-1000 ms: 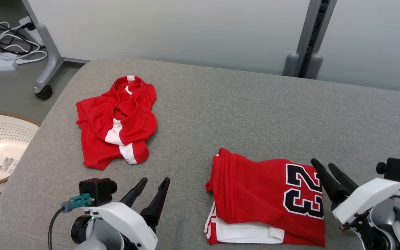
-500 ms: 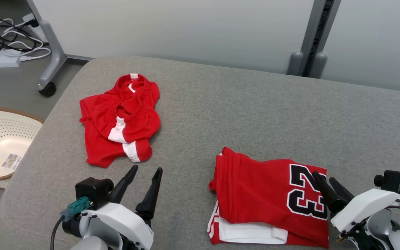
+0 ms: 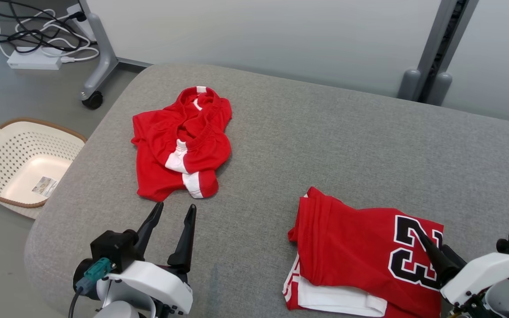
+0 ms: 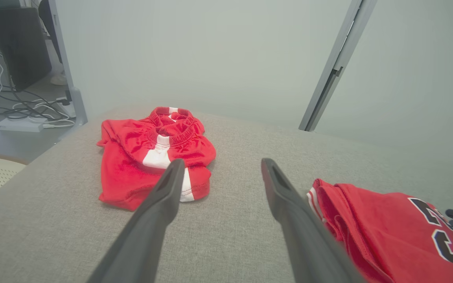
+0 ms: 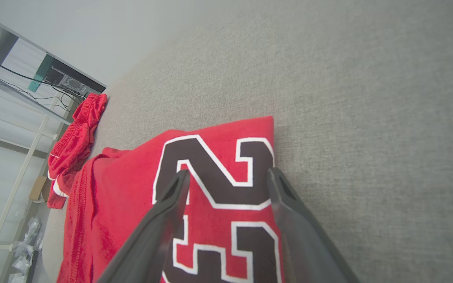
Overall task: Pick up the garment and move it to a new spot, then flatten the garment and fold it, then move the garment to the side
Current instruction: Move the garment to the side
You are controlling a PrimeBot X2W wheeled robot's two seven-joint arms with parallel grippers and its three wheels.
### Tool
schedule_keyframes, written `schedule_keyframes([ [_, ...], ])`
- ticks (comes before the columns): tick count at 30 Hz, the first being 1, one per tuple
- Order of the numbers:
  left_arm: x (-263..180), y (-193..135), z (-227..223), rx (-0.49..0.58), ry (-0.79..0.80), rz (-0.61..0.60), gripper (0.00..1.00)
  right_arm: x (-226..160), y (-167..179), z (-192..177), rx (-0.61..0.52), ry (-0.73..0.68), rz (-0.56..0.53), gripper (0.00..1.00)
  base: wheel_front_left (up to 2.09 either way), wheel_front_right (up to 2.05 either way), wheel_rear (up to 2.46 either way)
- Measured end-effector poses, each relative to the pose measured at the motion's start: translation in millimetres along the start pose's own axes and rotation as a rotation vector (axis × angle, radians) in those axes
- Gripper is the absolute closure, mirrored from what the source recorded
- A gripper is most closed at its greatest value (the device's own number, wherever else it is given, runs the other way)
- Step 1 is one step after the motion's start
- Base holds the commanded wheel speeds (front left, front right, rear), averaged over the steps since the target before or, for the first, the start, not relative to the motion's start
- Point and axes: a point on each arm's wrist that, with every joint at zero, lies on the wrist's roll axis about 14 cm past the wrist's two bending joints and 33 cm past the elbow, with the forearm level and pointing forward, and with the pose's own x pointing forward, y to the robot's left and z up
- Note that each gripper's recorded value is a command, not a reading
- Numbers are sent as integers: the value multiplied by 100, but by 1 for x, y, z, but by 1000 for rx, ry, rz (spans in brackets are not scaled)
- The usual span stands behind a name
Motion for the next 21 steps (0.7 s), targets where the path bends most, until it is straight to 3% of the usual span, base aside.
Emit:
schedule_keyframes([
  [4,-5,3,-1,-3,-17,13,0,2,-17,-15,-6,51,-58,0,0,0,0],
  [15,-6,9,-4,13,-30,36,0,12,-11,-29,-8,109,-47,0,0,0,0],
  [16,-6,9,-4,9,-31,38,0,13,-10,-30,-9,111,-45,52,0,0,0],
  [17,-6,9,-5,6,-31,38,0,13,-9,-30,-9,112,-43,71,0,0,0],
  [18,-7,9,-7,4,-27,40,0,13,-9,-31,-9,113,-42,100,0,0,0],
  [21,-7,12,-8,7,-26,45,0,12,-7,-32,-13,116,-38,100,0,0,0],
])
